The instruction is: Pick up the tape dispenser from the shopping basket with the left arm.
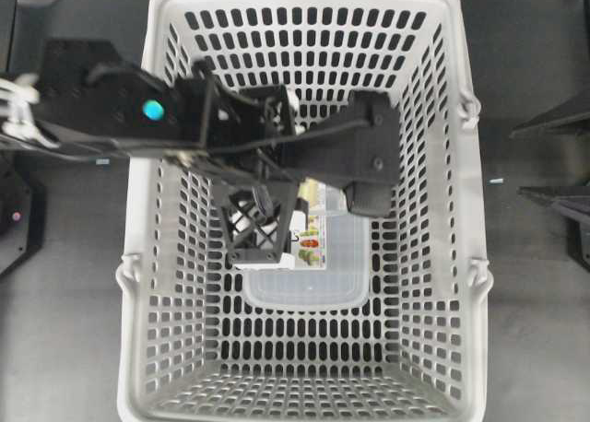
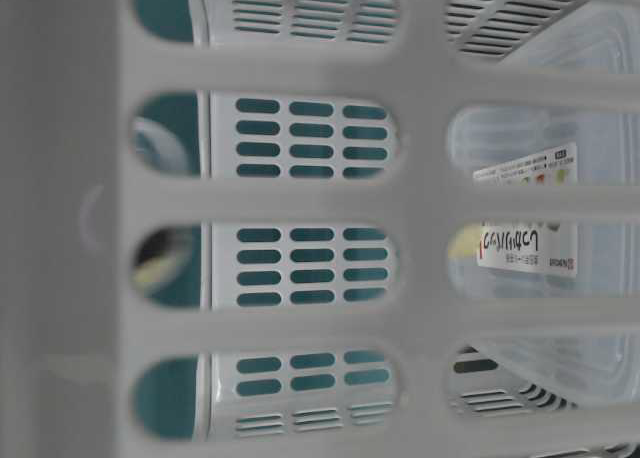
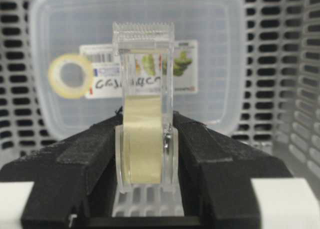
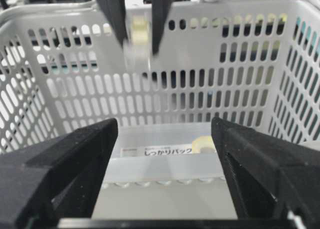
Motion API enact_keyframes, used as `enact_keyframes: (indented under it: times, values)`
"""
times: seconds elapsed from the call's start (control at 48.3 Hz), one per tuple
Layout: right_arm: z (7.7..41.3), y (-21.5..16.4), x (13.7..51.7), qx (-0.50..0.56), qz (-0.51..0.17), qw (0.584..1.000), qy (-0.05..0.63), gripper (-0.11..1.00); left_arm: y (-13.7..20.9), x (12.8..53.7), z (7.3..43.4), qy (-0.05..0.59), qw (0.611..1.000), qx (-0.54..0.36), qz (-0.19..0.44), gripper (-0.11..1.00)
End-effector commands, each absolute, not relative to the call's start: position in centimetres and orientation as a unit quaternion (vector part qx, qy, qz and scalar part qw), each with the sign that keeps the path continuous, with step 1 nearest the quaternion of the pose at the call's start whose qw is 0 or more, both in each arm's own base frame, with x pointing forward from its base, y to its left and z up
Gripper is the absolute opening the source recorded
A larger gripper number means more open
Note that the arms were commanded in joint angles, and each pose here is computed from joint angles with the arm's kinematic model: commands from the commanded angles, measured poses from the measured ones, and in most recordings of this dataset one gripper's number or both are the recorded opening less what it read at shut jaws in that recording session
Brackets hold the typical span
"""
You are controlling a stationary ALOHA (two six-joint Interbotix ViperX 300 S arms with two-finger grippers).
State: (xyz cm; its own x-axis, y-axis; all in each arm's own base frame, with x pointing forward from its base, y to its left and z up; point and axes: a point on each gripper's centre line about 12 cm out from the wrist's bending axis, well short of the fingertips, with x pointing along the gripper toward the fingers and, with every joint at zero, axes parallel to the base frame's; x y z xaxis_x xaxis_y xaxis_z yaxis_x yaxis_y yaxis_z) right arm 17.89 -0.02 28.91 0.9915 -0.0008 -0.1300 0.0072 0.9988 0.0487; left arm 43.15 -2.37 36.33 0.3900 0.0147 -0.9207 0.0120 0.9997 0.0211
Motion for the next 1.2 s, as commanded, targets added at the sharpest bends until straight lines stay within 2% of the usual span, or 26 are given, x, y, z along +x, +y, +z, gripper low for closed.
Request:
enact_keyframes:
  times: [0.0,1.181]
  values:
    - [29.3,0.0,18.0,0.027,-0.002,0.998,0.058,0.73,-2.4,42.6,40.1,0.533,0.846,0.012,0.001,0.3]
    - [29.4,0.0,17.9,0.026,-0.002,0.998,0.054,0.73,-2.7,43.9,39.0,0.553,0.833,0.014,0.0,0.3]
